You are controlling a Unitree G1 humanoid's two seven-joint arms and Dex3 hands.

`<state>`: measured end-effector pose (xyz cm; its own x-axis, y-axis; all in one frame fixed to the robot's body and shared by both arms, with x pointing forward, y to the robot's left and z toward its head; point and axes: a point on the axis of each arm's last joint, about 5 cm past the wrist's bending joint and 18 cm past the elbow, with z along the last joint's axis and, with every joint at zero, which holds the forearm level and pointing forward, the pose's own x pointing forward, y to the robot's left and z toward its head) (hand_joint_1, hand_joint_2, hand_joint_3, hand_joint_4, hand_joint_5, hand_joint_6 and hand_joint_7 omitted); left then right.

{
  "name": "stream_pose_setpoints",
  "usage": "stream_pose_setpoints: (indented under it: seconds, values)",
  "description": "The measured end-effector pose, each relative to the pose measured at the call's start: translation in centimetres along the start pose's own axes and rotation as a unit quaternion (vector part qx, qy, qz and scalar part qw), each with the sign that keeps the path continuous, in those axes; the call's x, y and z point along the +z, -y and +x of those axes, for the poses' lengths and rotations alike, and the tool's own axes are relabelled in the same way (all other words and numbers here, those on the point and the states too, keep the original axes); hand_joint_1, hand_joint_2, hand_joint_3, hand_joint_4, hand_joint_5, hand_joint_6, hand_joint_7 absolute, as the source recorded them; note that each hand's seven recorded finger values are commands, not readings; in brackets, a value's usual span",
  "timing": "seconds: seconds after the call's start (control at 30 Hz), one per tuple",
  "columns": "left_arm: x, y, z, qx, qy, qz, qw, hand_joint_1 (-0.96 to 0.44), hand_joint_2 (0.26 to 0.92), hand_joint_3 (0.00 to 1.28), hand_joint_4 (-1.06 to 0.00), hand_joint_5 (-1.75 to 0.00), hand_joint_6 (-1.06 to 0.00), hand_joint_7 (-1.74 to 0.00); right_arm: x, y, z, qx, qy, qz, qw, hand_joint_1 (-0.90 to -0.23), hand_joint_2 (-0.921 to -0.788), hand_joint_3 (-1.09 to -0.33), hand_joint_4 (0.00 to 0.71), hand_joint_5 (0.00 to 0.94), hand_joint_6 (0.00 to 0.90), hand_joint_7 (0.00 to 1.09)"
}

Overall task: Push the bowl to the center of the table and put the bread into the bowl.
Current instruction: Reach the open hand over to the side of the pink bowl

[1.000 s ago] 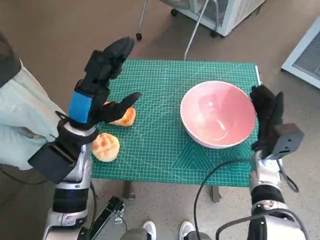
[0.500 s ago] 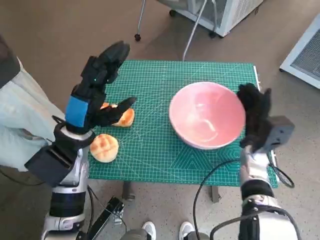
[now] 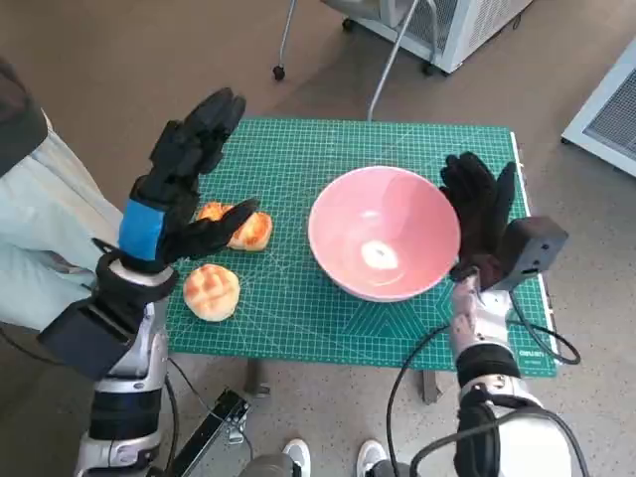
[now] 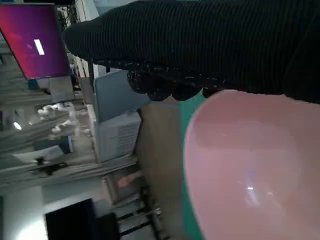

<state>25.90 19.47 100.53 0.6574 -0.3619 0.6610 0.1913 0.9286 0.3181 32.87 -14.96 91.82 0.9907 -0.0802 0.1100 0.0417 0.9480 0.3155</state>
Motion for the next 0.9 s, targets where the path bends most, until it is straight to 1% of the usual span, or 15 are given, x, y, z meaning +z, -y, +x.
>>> stream_pose_setpoints:
  seconds: [0.07, 0.27, 0.37, 0.47, 0.57, 0.63, 0.8, 0.9]
  values:
    - [0.0, 0.0, -0.1, 0.001, 0.000, 0.001, 1.000, -0.43, 0.921, 0.29, -0.31, 0.00, -0.25, -0.25, 0.0, -0.6, 0.14, 0.004, -0.001, 0.010, 0.9999, -0.552, -0.921, -0.947, 0.218, 0.015, 0.075, 0.55]
    - [0.1, 0.0, -0.3, 0.003, -0.002, 0.003, 1.000, -0.43, 0.921, 0.30, -0.32, 0.00, -0.28, -0.20, 0.2, -2.2, 0.53, 0.018, -0.010, 0.028, 0.9994, -0.601, -0.921, -0.885, 0.229, 0.016, 0.093, 0.59]
    - [0.1, 0.0, -0.5, 0.004, -0.004, 0.004, 1.000, -0.44, 0.921, 0.30, -0.32, 0.00, -0.28, -0.19, 0.4, -2.6, 0.75, 0.021, -0.014, 0.033, 0.9991, -0.616, -0.921, -0.865, 0.240, 0.019, 0.100, 0.60]
    - [0.1, 0.0, -0.7, 0.006, -0.007, 0.006, 1.000, -0.44, 0.921, 0.30, -0.32, 0.00, -0.29, -0.18, 0.6, -2.9, 0.98, 0.023, -0.017, 0.032, 0.9991, -0.616, -0.921, -0.858, 0.247, 0.020, 0.104, 0.60]
    - [0.1, -0.1, -1.0, 0.009, -0.009, 0.009, 1.000, -0.44, 0.921, 0.30, -0.32, 0.00, -0.29, -0.18, 0.8, -3.2, 1.16, 0.027, -0.019, 0.023, 0.9992, -0.614, -0.921, -0.860, 0.248, 0.020, 0.107, 0.59]
    - [0.2, -0.2, -1.1, 0.010, -0.010, 0.011, 1.000, -0.45, 0.921, 0.30, -0.31, 0.00, -0.31, -0.15, 1.0, -3.3, 1.25, 0.031, -0.019, 0.011, 0.9993, -0.612, -0.921, -0.864, 0.253, 0.020, 0.114, 0.59]
    - [0.2, -0.5, -1.5, 0.013, -0.014, 0.017, 1.000, -0.45, 0.921, 0.30, -0.30, 0.00, -0.32, -0.12, 1.7, -3.0, 1.63, 0.041, -0.008, -0.033, 0.9986, -0.642, -0.921, -0.860, 0.259, 0.020, 0.122, 0.59]
    - [0.2, -0.9, -1.7, 0.014, -0.017, 0.026, 0.999, -0.45, 0.921, 0.30, -0.30, 0.00, -0.32, -0.11, 2.3, -2.8, 1.89, 0.046, 0.010, -0.054, 0.9974, -0.654, -0.921, -0.853, 0.259, 0.019, 0.124, 0.59]
